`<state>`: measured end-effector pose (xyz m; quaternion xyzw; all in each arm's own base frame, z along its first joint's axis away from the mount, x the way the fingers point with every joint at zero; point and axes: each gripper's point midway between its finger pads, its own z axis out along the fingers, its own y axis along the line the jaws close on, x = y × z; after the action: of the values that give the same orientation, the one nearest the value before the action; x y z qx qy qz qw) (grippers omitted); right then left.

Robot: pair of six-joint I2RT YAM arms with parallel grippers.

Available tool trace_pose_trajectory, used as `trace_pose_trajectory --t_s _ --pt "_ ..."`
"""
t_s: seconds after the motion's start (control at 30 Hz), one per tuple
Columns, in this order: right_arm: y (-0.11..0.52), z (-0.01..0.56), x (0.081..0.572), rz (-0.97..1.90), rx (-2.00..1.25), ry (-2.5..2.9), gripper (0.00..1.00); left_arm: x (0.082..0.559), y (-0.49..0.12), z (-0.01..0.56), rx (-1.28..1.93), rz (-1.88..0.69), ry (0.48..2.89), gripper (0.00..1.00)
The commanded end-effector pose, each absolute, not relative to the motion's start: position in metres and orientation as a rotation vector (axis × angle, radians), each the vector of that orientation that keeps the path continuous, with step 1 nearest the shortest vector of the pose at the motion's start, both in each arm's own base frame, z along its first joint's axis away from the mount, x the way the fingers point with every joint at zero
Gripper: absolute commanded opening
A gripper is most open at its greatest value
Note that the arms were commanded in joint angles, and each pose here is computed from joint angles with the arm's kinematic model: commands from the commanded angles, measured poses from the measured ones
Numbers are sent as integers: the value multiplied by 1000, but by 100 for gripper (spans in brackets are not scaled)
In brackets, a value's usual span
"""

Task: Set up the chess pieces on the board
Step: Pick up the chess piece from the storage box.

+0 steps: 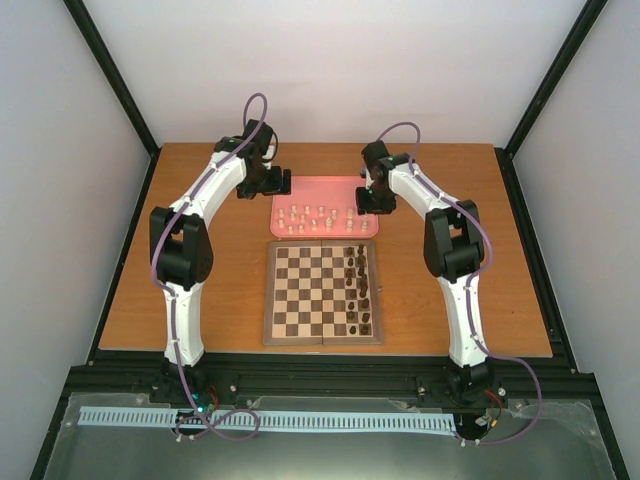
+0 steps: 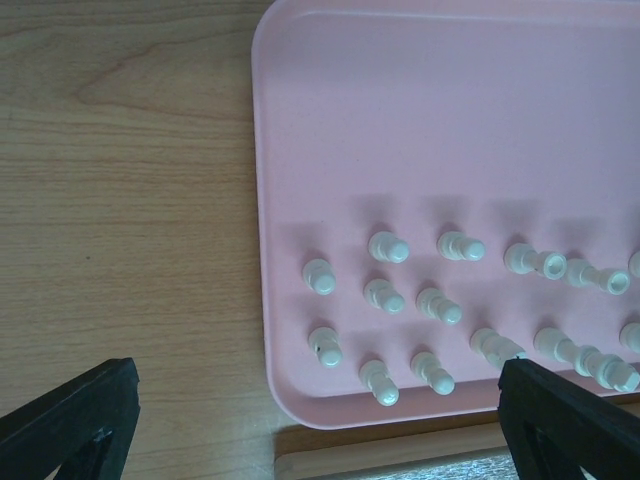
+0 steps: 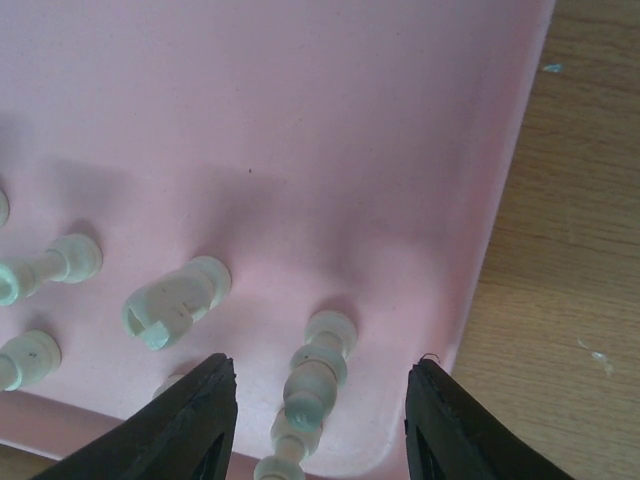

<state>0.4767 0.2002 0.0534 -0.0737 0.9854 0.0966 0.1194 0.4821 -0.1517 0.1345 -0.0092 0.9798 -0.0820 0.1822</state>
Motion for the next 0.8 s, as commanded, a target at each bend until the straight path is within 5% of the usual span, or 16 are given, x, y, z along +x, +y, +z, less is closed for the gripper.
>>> trace_pose_trajectory --t_s 0.0,0.77 --pt "209 51 479 302 -221 2886 47 485 -147 164 -7 -225 2709 100" --pt "211 46 474 301 -204 2918 15 475 -135 162 -21 -200 2727 100"
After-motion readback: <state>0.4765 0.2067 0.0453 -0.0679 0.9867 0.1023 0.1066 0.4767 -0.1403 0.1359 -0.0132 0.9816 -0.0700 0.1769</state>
